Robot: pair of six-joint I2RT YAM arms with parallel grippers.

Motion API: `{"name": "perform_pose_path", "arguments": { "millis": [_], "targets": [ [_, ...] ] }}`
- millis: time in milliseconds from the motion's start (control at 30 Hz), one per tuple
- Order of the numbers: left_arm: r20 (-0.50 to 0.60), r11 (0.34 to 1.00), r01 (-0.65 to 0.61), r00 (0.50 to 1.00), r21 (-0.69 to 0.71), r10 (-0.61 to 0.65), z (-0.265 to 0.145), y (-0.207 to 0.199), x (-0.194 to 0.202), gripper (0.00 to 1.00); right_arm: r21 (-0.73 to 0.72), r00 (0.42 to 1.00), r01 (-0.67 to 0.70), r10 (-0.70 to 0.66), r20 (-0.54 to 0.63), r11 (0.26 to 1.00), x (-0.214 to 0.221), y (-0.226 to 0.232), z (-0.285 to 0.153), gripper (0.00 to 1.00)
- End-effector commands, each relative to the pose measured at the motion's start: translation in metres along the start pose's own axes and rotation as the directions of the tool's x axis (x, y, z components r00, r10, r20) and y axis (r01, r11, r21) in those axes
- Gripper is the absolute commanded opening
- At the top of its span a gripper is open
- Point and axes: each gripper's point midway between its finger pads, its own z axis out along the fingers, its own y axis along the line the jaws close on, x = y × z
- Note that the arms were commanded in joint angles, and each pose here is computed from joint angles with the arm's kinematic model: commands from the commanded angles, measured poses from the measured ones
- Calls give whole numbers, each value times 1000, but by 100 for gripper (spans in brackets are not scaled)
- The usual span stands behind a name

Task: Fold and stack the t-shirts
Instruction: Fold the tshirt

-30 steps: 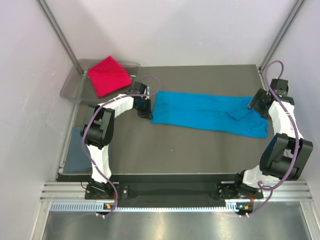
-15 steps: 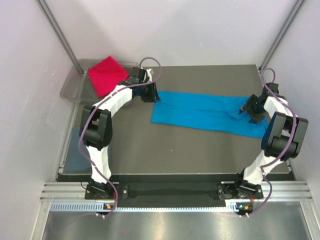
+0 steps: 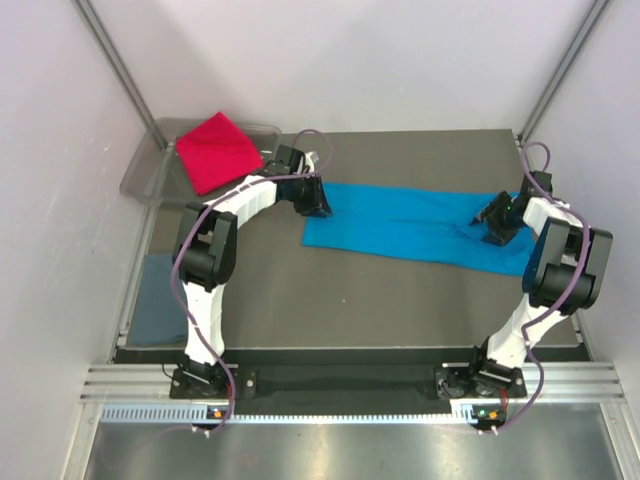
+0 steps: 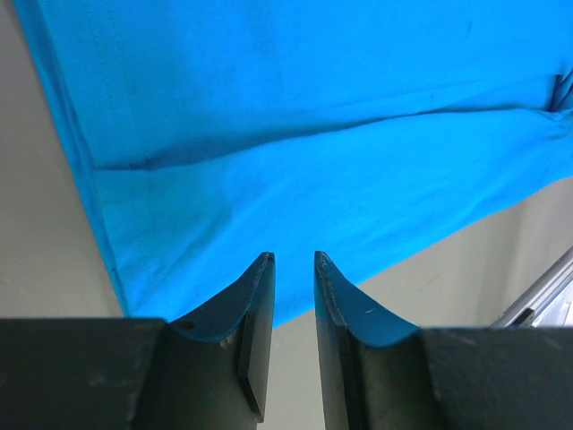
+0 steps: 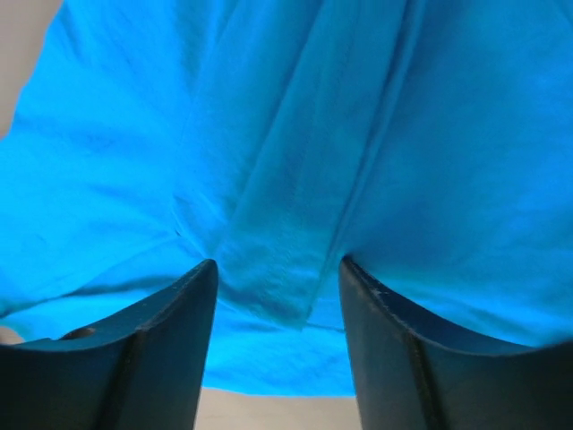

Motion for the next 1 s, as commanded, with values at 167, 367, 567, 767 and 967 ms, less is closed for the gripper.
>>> {"name": "perform_pose_path", "arguments": {
  "millis": [167,367,567,767,967],
  "targets": [
    [7,998,-61,998,-32,61,-15,0,-1,29,-97,998,-28,33,52,995,-23,25,9,50],
    [-5,997,-63,998,-54,63,-22,2,4,29,-133,997,-13,22,68,991,-36,55,12,49],
    [-3,997,-57,998,-53,57,-30,-2,5,29,-264,989,-29,66,134,964,-72,106,6,57],
    [-21,996,-73,997,-45,72,-35,-4,11,33,-349,990,-19,67,127,937,-87,102,-34,61],
    [-62,995,-93,994,-36,91,-30,-1,14,38,-19,975,-8,12,222,1000,-68,3,-80,64]
  ]
}}
